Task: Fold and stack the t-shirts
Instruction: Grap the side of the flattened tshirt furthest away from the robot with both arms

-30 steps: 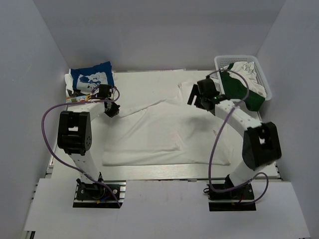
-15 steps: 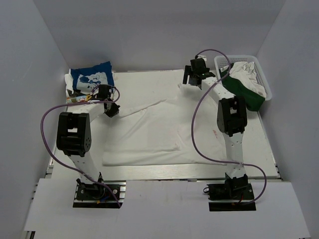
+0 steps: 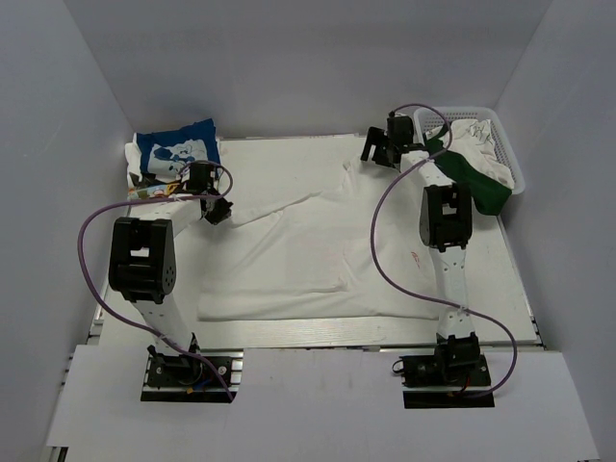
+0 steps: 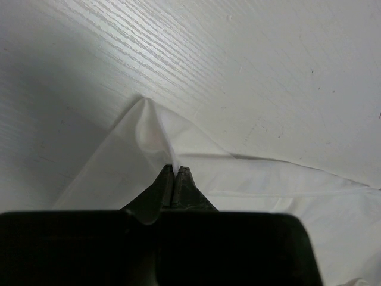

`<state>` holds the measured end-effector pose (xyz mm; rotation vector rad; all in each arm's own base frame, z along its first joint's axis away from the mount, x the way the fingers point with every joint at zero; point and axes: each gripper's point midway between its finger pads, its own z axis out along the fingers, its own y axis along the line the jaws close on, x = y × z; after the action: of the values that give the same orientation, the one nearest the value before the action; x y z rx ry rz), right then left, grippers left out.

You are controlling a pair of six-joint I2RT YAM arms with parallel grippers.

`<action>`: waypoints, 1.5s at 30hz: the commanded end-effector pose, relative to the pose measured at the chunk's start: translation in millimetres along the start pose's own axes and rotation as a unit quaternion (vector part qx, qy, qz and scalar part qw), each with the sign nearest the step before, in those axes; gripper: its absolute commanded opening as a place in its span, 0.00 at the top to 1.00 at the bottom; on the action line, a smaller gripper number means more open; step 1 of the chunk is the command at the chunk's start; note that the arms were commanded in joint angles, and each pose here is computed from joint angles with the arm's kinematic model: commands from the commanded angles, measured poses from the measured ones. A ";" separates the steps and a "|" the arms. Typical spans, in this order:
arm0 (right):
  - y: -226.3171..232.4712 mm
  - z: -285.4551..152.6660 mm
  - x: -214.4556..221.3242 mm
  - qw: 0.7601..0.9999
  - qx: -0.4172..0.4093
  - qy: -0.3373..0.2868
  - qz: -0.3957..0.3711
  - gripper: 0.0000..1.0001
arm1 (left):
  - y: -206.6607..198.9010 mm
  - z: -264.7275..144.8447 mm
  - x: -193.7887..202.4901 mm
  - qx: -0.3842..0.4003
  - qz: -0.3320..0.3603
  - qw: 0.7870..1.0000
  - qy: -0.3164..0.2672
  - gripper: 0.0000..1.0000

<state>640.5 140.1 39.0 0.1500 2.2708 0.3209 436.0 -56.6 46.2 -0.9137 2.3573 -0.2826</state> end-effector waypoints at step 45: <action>0.5 -332.8 104.2 0.982 -0.069 -0.067 -0.162 1.00 | 55.8 -111.3 -2.5 -0.019 -0.012 0.994 -0.108 1.00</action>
<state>337.8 115.2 179.7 -0.3315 2.0400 0.3364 339.8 -30.2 106.7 -0.8972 2.2180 -0.2171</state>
